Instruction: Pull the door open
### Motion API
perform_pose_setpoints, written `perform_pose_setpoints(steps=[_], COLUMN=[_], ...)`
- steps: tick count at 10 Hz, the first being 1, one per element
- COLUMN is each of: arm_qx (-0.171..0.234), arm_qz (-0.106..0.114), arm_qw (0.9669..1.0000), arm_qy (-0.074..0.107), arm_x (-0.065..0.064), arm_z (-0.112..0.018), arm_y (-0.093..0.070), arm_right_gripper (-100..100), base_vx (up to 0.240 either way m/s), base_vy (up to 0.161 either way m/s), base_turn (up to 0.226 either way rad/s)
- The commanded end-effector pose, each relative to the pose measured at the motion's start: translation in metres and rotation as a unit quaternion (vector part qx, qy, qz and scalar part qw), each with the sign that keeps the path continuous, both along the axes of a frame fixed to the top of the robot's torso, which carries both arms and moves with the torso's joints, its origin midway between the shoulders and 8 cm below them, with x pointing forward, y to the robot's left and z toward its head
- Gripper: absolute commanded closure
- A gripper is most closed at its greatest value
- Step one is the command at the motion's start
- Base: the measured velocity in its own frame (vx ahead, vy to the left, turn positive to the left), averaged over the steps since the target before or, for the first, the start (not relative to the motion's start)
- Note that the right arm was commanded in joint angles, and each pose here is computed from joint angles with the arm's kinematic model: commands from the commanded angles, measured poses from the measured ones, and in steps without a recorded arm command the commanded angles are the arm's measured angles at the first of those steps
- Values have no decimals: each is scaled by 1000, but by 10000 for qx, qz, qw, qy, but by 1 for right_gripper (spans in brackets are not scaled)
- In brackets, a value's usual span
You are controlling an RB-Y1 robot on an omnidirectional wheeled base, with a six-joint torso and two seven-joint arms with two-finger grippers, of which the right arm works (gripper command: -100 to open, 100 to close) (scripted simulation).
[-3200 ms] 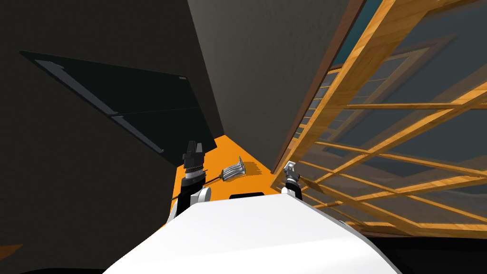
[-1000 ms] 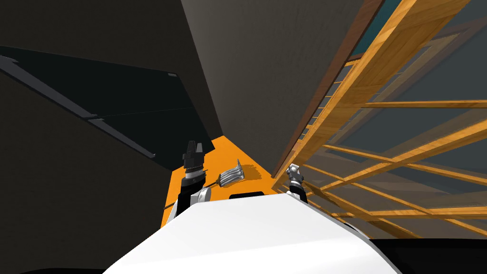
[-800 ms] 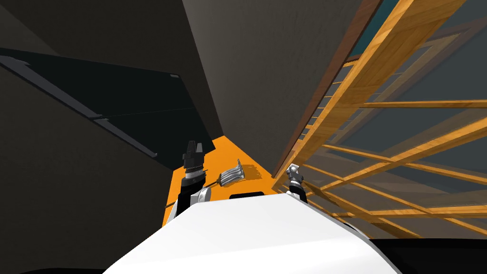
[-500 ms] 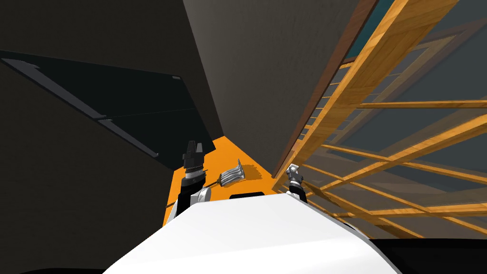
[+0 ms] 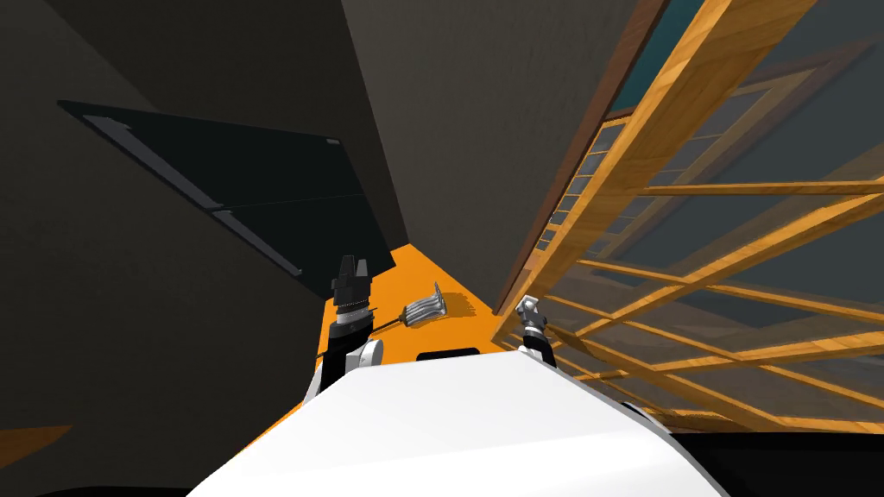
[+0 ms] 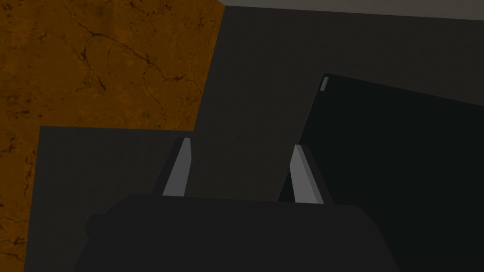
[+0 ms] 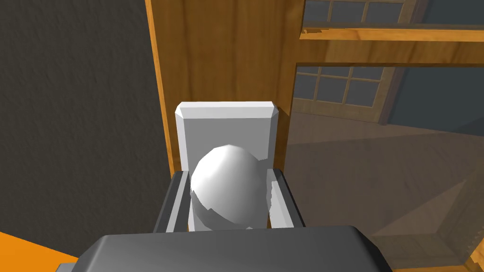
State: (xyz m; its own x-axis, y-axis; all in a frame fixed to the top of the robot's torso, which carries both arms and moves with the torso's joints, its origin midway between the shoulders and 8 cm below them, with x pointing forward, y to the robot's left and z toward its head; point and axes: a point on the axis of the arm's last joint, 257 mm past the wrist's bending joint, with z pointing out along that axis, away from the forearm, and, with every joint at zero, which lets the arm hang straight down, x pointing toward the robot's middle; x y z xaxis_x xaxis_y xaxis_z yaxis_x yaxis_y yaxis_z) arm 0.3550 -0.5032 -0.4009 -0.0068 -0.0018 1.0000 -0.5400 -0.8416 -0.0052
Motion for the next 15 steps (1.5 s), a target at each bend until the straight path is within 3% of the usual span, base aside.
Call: perform_pose_setpoints(steps=[1,4,5,12,14,15], arm_qx=[-3,-2,10,-3,-4,1], arm_qz=[115,507,420,1140,1303,1247], arm_qw=[9999,9987,9991,9935,9915,9922], arm_qy=[13,25,76,37,30,59], arm_x=[2,14,10,22,24,24], arm_z=[0,1,-4,0,1,-1], arm_y=[5,25,22,58,66,63], arm_right_gripper=[100,100,100,100,100,100], base_vx=[-255,-222,-86,-201,-238,-103], base_vy=[72,11,-21,-6,-5,-1], base_turn=[32,55,42,58,51,23])
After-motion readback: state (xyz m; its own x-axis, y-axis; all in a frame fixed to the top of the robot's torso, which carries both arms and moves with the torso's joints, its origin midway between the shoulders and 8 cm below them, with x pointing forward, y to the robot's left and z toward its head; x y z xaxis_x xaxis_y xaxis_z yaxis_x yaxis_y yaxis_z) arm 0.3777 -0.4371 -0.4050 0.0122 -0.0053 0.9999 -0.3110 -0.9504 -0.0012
